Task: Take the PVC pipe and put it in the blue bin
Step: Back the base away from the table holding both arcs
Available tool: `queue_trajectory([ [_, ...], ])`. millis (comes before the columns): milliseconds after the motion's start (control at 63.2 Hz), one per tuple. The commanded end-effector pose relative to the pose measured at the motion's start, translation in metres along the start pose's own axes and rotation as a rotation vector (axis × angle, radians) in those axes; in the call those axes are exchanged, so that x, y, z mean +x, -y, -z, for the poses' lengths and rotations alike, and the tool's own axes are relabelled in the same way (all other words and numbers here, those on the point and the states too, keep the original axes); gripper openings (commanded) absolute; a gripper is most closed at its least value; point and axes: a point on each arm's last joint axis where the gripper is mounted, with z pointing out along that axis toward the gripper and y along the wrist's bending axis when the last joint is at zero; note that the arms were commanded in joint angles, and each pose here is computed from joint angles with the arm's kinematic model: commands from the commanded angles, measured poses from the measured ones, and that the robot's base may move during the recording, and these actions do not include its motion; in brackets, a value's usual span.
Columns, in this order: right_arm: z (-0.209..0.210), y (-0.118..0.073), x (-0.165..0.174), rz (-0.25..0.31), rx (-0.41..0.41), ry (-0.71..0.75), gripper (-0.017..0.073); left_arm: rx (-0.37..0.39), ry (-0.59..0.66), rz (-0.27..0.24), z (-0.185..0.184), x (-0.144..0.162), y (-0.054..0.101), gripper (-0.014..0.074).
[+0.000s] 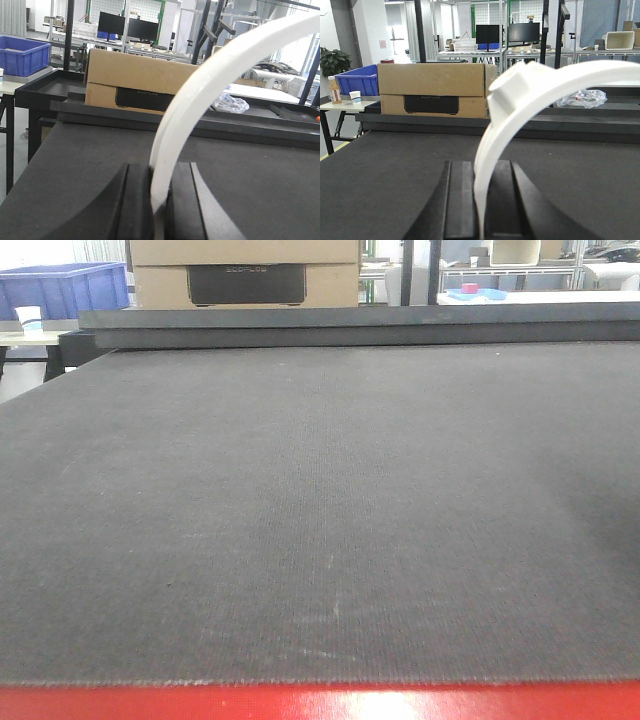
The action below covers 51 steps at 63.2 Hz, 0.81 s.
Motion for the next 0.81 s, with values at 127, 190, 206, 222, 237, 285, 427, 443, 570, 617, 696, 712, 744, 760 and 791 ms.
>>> queue_trajectory([
  [127,0.0014,0.0006,-0.002,0.016,0.004,0.021,-0.0162,0.008,0.036,0.001,0.0014,-0.0037,0.0008,-0.0111],
  [190,0.0014,0.0006,-0.002,0.016,0.004,0.021,-0.0162,0.008,0.036,0.001,0.0014,-0.0037,0.0008,-0.0111],
  [206,0.0014,0.0006,-0.002,0.016,0.004,0.021,-0.0162,0.008,0.036,0.001,0.0014,-0.0037,0.0008,-0.0111],
  [222,0.0014,0.0006,-0.002,0.016,0.004,0.021,-0.0162,0.008,0.036,0.001,0.0014,-0.0037,0.0008,-0.0111],
  [237,0.0014,0.0006,-0.002,0.016,0.004,0.021,-0.0162,0.008,0.036,0.001,0.0014,-0.0037,0.0008,-0.0111],
  [285,0.0014,0.0006,-0.002,0.016,0.004,0.021,-0.0162,0.008,0.036,0.001,0.0014,-0.0037,0.0008,-0.0111],
  [427,0.0014,0.0006,-0.002,0.016,0.004,0.021,-0.0162,0.008,0.036,0.001,0.0014,-0.0037,0.0008,-0.0111],
  [443,0.0014,0.0006,-0.002,0.016,0.004,0.021,-0.0162,0.008,0.036,0.001,0.0014,-0.0037,0.0008,-0.0111],
  [570,0.0014,0.0006,-0.002,0.016,0.004,0.021,-0.0162,0.008,0.036,0.001,0.0014,-0.0037,0.0008,-0.0111],
  [617,0.0014,0.0006,-0.002,0.016,0.004,0.021,-0.0162,0.008,0.036,0.001,0.0014,-0.0037,0.0008,-0.0111],
  [696,0.0014,0.0006,-0.002,0.016,0.004,0.021,-0.0162,0.008,0.036,0.001,0.0014,-0.0037,0.0008,-0.0111],
  [712,0.0014,0.0006,-0.002,0.016,0.004,0.021,-0.0162,0.008,0.036,0.001,0.0014,-0.0037,0.0008,-0.0111],
  [744,0.0014,0.0006,-0.002,0.016,0.004,0.021,-0.0162,0.008,0.036,0.001,0.0014,-0.0037,0.0008,-0.0111],
  [760,0.0014,0.0006,-0.002,0.016,0.004,0.021,-0.0162,0.008,0.036,0.001,0.0014,-0.0037,0.0008,-0.0111],
  [791,0.0014,0.0006,-0.002,0.016,0.004,0.021,-0.0162,0.008,0.036,0.001,0.0014,-0.0037,0.0008,-0.0111],
])
